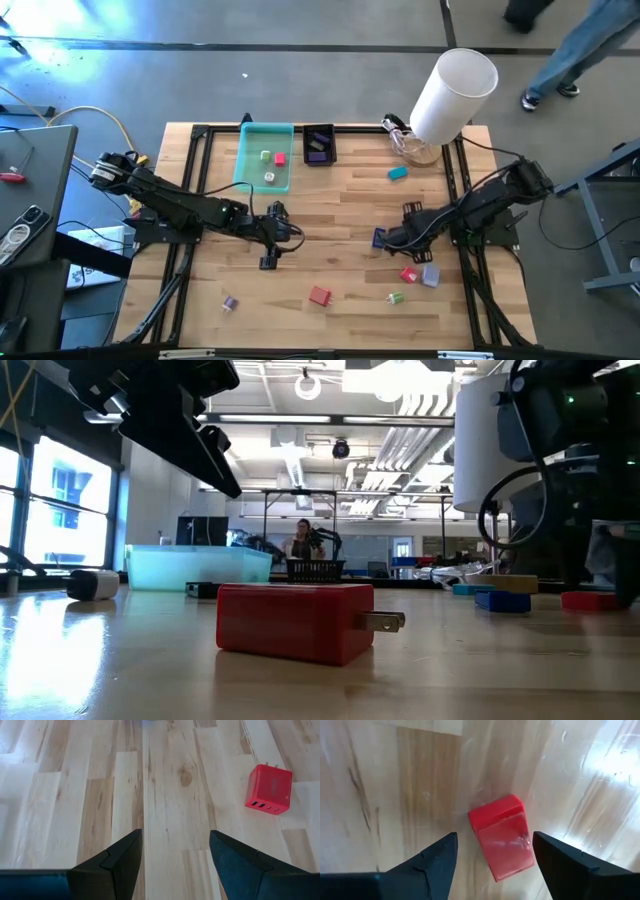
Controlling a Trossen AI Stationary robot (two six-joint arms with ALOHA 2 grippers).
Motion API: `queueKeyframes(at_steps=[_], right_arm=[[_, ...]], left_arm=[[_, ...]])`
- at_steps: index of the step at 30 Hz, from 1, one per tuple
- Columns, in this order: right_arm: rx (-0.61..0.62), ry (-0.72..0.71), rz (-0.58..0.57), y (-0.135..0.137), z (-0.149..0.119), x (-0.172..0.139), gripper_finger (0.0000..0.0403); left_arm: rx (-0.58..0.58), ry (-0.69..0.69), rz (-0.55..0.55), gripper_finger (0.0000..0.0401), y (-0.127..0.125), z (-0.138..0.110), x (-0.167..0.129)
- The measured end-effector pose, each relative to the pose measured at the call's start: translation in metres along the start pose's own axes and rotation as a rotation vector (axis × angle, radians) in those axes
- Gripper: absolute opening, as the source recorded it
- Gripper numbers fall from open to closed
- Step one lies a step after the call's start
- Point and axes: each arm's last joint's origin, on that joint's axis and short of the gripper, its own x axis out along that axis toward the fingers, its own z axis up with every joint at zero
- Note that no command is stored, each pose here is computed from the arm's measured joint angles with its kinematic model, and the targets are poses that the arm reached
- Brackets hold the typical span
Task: Pick & Place Office items
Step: Put the red timer into the black bin
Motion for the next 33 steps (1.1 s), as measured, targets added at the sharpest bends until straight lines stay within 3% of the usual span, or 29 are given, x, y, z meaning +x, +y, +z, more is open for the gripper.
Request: queueKeyframes(at_steps=[14,23,33], right_arm=[[0.069,0.036,0.071,-0.019,0.004,0.006,0.0247],[0.045,0.131,0.090,-0.014,0.012,0.023,0.0247],[0.042,0.129,0.091,-0.013,0.013,0.025,0.0246]], left_arm=[[0.026,-0.027,-0.003,0.0224,0.000,0.003,0.000],[0.026,-0.029,-0.003,0.0224,0.000,0.003,0.000],[0.065,-0.030,-0.001,0.0224,0.000,0.003,0.000]])
